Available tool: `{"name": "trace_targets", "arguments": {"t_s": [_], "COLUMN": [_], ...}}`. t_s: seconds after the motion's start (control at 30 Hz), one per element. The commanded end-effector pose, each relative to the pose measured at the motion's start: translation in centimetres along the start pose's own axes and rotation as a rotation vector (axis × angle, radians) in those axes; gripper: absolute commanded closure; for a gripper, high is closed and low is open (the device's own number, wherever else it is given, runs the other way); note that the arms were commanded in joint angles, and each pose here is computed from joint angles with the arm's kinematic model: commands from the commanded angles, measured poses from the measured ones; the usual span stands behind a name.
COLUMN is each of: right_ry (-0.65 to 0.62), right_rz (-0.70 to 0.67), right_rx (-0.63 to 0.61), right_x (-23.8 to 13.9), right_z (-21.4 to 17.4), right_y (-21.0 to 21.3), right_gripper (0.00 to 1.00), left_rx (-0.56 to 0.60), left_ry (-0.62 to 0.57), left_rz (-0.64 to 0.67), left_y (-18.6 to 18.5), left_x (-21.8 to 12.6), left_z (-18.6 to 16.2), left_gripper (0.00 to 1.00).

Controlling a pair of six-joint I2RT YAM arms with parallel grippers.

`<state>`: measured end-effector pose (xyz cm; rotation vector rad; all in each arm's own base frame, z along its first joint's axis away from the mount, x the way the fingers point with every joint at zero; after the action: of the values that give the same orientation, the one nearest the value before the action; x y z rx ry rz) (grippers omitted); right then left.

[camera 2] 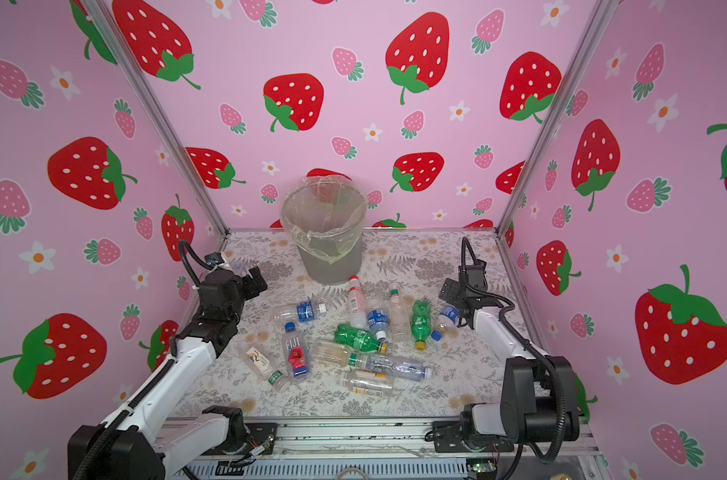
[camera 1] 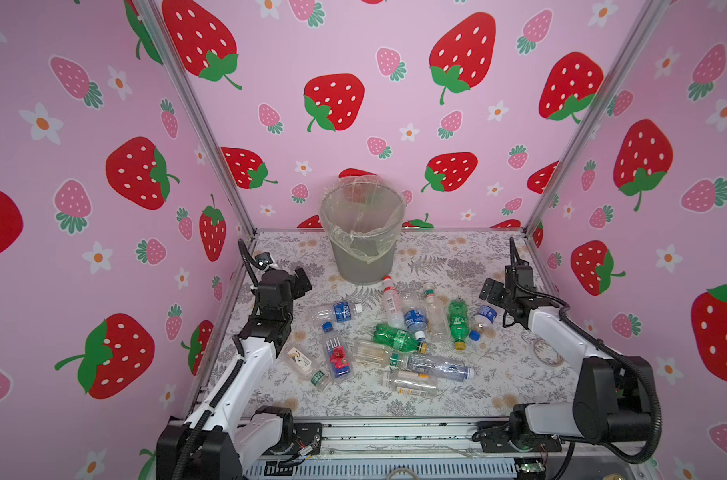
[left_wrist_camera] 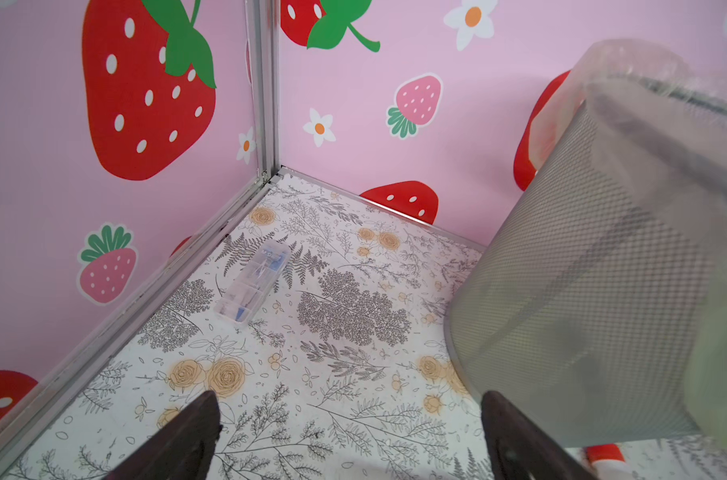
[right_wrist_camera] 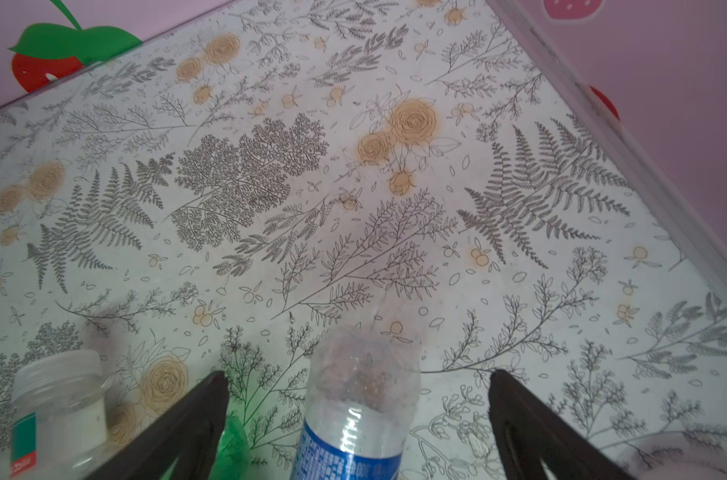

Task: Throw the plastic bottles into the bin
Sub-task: 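Grasp the clear blue-labelled bottle with the right gripper while the left arm advances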

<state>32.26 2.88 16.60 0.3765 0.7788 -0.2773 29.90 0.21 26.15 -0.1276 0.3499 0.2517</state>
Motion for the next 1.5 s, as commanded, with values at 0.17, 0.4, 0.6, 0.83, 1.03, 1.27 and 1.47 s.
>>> {"name": "trace_targets", "arguments": {"t_s": [0.17, 0.4, 0.6, 0.83, 1.03, 1.27, 1.47], "right_ry": [0.111, 0.154, 0.186, 0.219, 0.254, 0.316, 0.335], "right_rz": [-0.019, -0.031, -0.014, -0.026, -0.017, 0.050, 0.036], "right_rx": [0.023, 0.029, 0.028, 0.040, 0.066, 0.106, 0.103], "right_x": [-0.3, 0.1, 0.4, 0.9, 1.2, 2.2, 2.8], "right_z": [-1.8, -2.6, -3.3, -4.2, -5.4, -7.2, -7.7], "right_y": [-0.5, -0.7, -0.7, -1.1, -1.4, -1.1, -1.2], "right_gripper": [0.01, 0.01, 0.01, 0.00, 0.06, 0.17, 0.28], "left_rx": [-0.188, -0.176, -0.179, -0.144, -0.146, -0.145, -0.146], "left_ry": [0.134, 0.249, 0.312, 0.371, 0.393, 0.401, 0.411], "left_rz": [-0.189, -0.236, -0.258, -0.245, -0.248, -0.239, -0.237], "left_y": [-1.5, -2.0, -1.9, -1.7, -1.7, -1.6, -1.7], "left_x": [-3.3, -5.0, -5.7, -5.9, -5.9, -5.6, -5.4], "left_z": [-0.2, -2.8, -4.9, -6.0, -6.7, -7.1, -7.2], "left_gripper": [0.01, 0.01, 0.01, 0.01, 0.01, 0.01, 0.01]}}
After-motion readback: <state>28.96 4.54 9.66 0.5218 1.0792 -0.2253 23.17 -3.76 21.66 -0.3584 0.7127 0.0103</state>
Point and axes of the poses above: each gripper's point midway between its finger pads, its own x axis out along the fingers, its own y axis along the line the jaws close on, z = x × y, the point moved 7 cm from there along -x, back along the fingers, and after that the axes turned 9 degrees about x, right-handed, at the moved point
